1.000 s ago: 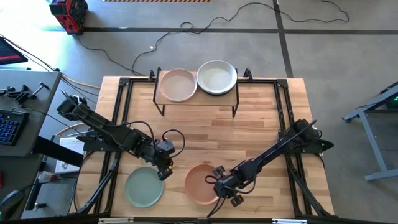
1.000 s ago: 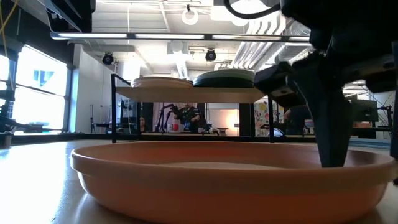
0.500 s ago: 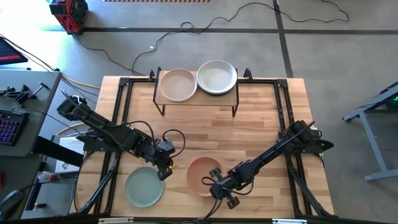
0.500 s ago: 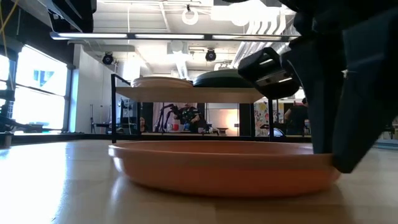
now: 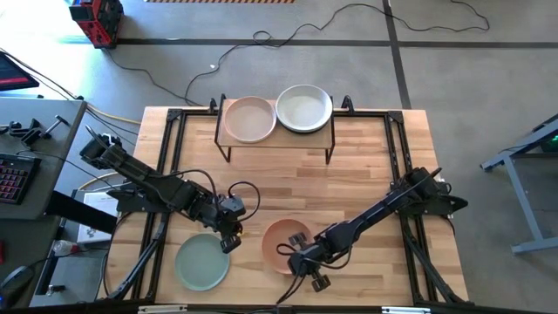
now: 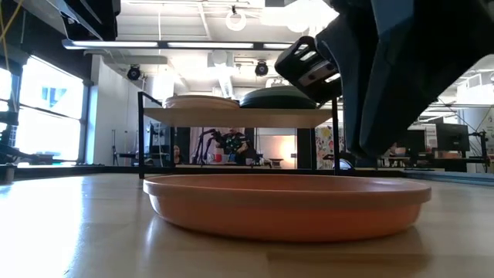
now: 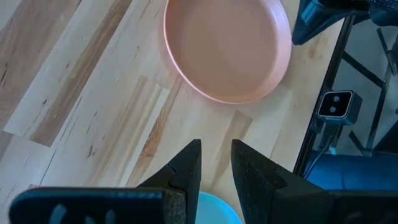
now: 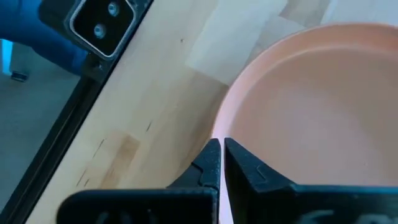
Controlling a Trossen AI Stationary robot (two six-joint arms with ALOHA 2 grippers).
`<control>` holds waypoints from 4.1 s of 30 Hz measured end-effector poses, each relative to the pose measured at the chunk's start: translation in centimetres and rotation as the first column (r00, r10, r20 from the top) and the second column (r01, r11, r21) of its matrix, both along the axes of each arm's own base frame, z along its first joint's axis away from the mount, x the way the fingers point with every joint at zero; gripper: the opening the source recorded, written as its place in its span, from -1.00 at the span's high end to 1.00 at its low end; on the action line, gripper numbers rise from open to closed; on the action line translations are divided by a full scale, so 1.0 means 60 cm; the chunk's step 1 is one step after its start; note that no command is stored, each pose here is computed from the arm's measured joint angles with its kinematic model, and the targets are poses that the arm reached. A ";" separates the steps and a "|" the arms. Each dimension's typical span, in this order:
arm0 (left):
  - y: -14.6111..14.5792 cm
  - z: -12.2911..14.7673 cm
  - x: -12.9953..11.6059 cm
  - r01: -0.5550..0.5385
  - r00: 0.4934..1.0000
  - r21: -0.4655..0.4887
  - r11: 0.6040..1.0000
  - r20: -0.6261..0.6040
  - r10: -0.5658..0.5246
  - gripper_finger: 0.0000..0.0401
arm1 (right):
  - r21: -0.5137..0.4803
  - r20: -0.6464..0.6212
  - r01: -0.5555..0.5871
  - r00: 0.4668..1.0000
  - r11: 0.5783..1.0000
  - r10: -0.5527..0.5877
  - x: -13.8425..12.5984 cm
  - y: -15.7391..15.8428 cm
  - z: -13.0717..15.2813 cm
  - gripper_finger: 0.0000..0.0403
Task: Place and stack plates onto a shelf
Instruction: Stack the orange plate on top of the gray plate
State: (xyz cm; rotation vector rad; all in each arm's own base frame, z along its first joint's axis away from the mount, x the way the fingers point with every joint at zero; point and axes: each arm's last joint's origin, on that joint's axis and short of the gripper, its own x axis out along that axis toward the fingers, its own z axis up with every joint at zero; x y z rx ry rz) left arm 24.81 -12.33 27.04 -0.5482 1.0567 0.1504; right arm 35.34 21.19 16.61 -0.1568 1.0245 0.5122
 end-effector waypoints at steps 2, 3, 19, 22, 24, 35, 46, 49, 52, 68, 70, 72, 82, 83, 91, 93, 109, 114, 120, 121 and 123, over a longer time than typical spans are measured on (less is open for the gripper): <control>0.000 0.000 0.000 0.000 1.000 0.000 1.000 0.000 0.000 0.62 | 0.005 -0.003 -0.002 1.000 1.000 0.002 -0.001 0.001 0.000 0.99; 0.000 0.000 0.000 0.000 1.000 0.000 1.000 0.000 0.000 0.62 | 0.005 -0.006 -0.004 1.000 1.000 0.004 -0.001 0.001 0.000 0.98; 0.000 0.000 0.000 0.000 1.000 0.000 1.000 0.000 0.000 0.62 | -0.019 -0.067 0.006 0.998 1.000 -0.007 -0.005 -0.001 -0.016 0.48; 0.000 0.000 0.000 0.000 1.000 0.000 1.000 0.000 0.000 0.62 | -0.034 -0.059 -0.008 0.998 0.999 0.006 -0.005 -0.001 -0.018 0.46; 0.000 0.000 0.000 0.000 1.000 0.000 1.000 0.000 0.000 0.62 | -0.043 -0.064 -0.018 0.998 0.999 0.016 -0.004 0.000 -0.025 0.46; 0.000 0.000 0.000 0.000 1.000 0.000 1.000 0.000 0.000 0.62 | -0.078 -0.081 0.000 0.997 0.997 -0.007 -0.001 0.002 -0.049 0.48; 0.000 0.000 0.000 0.000 1.000 0.000 1.000 0.000 0.000 0.62 | -0.076 -0.077 -0.012 0.997 0.997 0.006 0.000 0.002 -0.049 0.94; 0.000 0.000 0.000 -0.010 1.000 -0.005 1.000 -0.001 0.010 0.62 | -0.069 -0.070 -0.012 0.998 0.998 0.007 -0.001 0.001 -0.040 0.98; 0.000 0.000 0.000 -0.022 1.000 -0.012 1.000 -0.004 0.022 0.62 | -0.052 -0.058 0.012 0.998 0.999 -0.015 0.000 -0.006 -0.023 0.99; 0.039 0.000 0.017 -0.202 0.979 -0.085 0.976 -0.039 0.200 0.62 | -0.206 -0.022 0.017 1.000 0.978 -0.022 0.033 -0.019 0.131 1.00; 0.048 0.000 0.020 -0.215 0.976 -0.099 0.971 -0.048 0.212 0.62 | -0.222 -0.024 0.029 0.999 0.975 -0.036 0.035 -0.025 0.141 1.00; 0.056 0.000 0.023 -0.229 0.973 -0.108 0.967 -0.054 0.225 0.62 | -0.238 -0.023 0.041 0.999 0.970 -0.048 0.036 -0.029 0.148 1.00; 0.092 0.000 0.034 -0.304 0.953 -0.115 0.946 -0.054 0.300 0.62 | -0.298 0.024 0.029 0.999 0.954 -0.023 0.040 -0.032 0.170 1.00; 0.095 0.000 0.035 -0.311 0.950 -0.115 0.943 -0.055 0.307 0.62 | -0.305 0.034 0.034 0.999 0.952 -0.025 0.041 -0.033 0.174 1.00; 0.118 0.000 0.040 -0.352 0.936 -0.124 0.928 -0.060 0.347 0.62 | -0.338 0.101 0.074 0.994 0.938 -0.042 0.050 -0.040 0.198 1.00; 0.121 0.000 0.040 -0.355 0.935 -0.130 0.926 -0.063 0.349 0.62 | -0.348 0.110 0.082 0.993 0.934 -0.046 0.050 -0.041 0.202 1.00; 0.128 0.000 0.042 -0.355 0.935 -0.125 0.927 -0.060 0.350 0.62 | -0.381 0.115 0.103 0.991 0.919 -0.064 0.047 -0.044 0.214 1.00; 0.128 0.000 0.042 -0.354 0.935 -0.125 0.927 -0.061 0.349 0.62 | -0.362 0.103 0.103 0.992 0.926 -0.070 0.046 -0.043 0.213 1.00; 0.128 0.000 0.041 -0.355 0.935 -0.123 0.927 -0.065 0.350 0.62 | -0.359 0.103 0.120 0.991 0.926 -0.089 0.042 -0.039 0.214 1.00; 0.128 0.000 0.041 -0.355 0.935 -0.123 0.927 -0.065 0.350 0.62 | -0.364 0.107 0.122 0.990 0.924 -0.088 0.041 -0.037 0.214 1.00; 0.128 0.000 0.041 -0.355 0.935 -0.123 0.927 -0.065 0.350 0.62 | -0.363 0.109 0.119 0.990 0.924 -0.084 0.039 -0.033 0.215 1.00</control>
